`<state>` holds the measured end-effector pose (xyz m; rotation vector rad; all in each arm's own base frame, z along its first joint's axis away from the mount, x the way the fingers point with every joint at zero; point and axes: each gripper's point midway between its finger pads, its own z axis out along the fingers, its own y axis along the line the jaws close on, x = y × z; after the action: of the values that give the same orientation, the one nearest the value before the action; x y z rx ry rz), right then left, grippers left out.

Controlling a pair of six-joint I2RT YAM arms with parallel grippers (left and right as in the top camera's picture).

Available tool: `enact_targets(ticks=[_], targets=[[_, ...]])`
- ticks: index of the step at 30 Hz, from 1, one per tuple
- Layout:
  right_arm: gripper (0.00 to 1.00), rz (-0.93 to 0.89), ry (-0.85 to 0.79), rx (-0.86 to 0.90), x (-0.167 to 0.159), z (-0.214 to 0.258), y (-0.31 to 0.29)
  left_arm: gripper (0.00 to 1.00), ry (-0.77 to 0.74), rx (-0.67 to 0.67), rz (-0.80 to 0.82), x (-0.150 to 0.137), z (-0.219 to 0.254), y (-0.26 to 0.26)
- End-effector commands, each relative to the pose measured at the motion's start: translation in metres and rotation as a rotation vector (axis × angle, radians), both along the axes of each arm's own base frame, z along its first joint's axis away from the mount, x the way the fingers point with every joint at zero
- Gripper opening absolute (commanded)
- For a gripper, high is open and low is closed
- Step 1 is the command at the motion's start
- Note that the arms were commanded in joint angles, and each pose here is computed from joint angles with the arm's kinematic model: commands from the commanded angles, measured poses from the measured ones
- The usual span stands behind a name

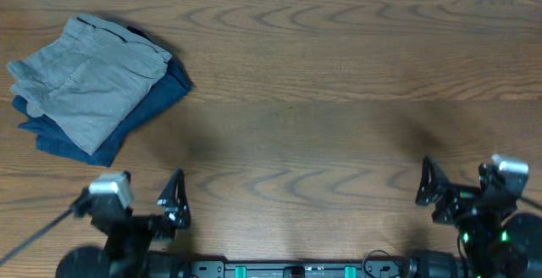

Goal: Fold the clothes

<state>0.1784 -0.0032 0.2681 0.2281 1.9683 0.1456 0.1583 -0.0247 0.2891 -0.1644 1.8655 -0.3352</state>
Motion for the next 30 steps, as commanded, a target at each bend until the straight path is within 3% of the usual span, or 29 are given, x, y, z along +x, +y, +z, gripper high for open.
enact_targets(ticks=[1, 10, 15, 22, 30], targets=[[0.99, 0.005, 0.007, -0.008, -0.011, -0.008, 0.002, 0.98, -0.050, -0.006, 0.015, -0.008, 0.005, 0.004], [0.99, 0.006, 0.218, 0.018, -0.038, -0.053, 0.005, 0.98, -0.048, -0.006, 0.015, -0.010, 0.004, 0.004], [0.99, 0.002, 0.218, 0.029, -0.038, -0.053, 0.005, 0.98, -0.048, -0.006, 0.015, -0.010, 0.004, 0.004], [0.99, 0.132, -0.079, -0.079, -0.008, -0.025, 0.019, 0.98, -0.048, -0.006, 0.015, -0.010, 0.004, 0.004], [0.99, 0.281, -0.346, -0.127, 0.030, -0.035, 0.045, 0.98, -0.048, -0.006, 0.015, -0.010, 0.004, 0.004]])
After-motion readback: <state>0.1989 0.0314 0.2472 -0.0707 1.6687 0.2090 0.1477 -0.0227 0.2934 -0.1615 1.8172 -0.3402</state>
